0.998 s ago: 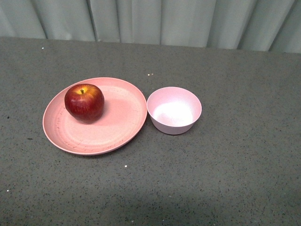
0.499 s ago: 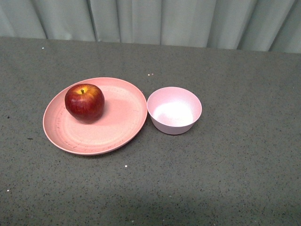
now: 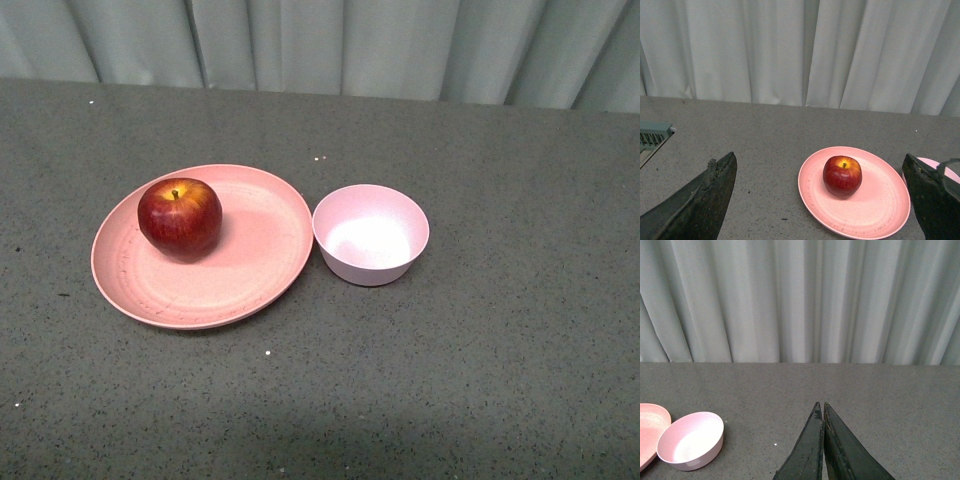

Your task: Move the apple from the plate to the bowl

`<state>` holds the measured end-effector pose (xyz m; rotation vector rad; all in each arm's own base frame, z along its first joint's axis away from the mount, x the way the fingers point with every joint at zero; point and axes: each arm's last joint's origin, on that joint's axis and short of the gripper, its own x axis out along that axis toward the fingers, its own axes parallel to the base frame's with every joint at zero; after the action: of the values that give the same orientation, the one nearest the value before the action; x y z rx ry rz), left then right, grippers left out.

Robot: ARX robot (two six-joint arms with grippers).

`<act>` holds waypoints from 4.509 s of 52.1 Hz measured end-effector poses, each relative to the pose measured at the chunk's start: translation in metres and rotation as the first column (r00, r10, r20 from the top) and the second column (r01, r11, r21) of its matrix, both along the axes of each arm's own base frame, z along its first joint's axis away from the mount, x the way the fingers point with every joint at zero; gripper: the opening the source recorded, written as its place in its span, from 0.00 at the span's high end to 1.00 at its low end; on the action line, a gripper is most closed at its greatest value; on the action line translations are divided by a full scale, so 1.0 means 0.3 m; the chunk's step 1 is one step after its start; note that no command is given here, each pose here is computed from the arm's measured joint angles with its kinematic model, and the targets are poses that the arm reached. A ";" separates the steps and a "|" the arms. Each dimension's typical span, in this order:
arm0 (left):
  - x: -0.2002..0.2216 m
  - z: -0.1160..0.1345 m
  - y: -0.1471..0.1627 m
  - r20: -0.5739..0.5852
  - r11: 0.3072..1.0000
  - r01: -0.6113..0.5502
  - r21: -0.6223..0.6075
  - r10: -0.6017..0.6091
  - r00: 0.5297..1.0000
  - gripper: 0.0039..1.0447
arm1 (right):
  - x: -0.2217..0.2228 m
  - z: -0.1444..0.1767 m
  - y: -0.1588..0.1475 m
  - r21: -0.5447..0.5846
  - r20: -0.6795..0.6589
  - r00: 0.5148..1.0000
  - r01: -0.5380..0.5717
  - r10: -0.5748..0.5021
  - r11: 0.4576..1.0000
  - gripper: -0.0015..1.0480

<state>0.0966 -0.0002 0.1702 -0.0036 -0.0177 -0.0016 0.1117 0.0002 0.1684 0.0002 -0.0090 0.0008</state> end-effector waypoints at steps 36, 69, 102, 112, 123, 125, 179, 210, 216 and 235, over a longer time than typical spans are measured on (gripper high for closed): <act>0.000 0.000 0.000 0.001 1.000 0.000 0.000 0.000 1.000 0.06 | -0.047 -0.010 0.000 -0.001 -0.006 1.000 -0.002 0.002 1.000 0.76; 0.002 -0.006 0.000 -0.042 0.998 -0.066 -0.018 0.065 0.997 0.06 | -0.047 -0.010 0.000 0.000 -0.006 1.000 -0.002 0.002 1.000 0.09; 0.570 -0.111 -0.138 -0.344 0.991 0.056 -0.122 -0.095 0.934 0.06 | -0.047 -0.010 0.000 0.000 -0.006 1.000 -0.002 0.002 1.000 0.09; 0.746 -0.166 -0.195 -0.429 0.995 0.075 -0.068 -0.097 0.898 0.06 | -0.047 -0.010 0.000 0.000 -0.006 1.000 -0.002 0.002 1.000 0.09; 0.853 -0.222 -0.231 -0.498 0.997 0.068 -0.043 -0.080 0.864 0.06 | -0.047 -0.010 0.000 0.000 -0.006 1.000 -0.002 0.002 1.000 0.09; 0.861 -0.232 -0.234 -0.509 0.997 0.067 -0.040 -0.078 0.857 0.06 | -0.047 -0.010 0.000 0.000 -0.006 1.000 -0.002 0.002 1.000 0.09; 0.886 -0.340 -0.269 -0.681 0.989 0.150 -0.014 -0.119 0.722 0.30 | -0.047 -0.010 0.000 0.000 -0.006 1.000 -0.002 0.002 1.000 0.09; 0.885 -0.185 -0.716 -0.547 0.905 0.425 -0.016 -0.364 0.754 0.31 | -0.047 -0.010 0.000 0.000 -0.006 1.000 -0.002 0.002 1.000 0.09; 0.884 -0.216 -0.747 -0.563 0.899 0.438 -0.009 -0.367 0.741 0.31 | -0.047 -0.010 0.000 0.000 -0.006 1.000 -0.002 0.002 1.000 0.09; 0.880 -0.305 -0.804 -0.604 0.883 0.469 0.031 -0.357 0.712 0.31 | -0.047 -0.010 0.000 0.000 -0.006 1.000 -0.002 0.002 1.000 0.09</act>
<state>0.3605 -0.2415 0.0788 0.1791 0.6123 -0.4621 0.0976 0.0002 0.1653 0.0002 -0.0025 0.0031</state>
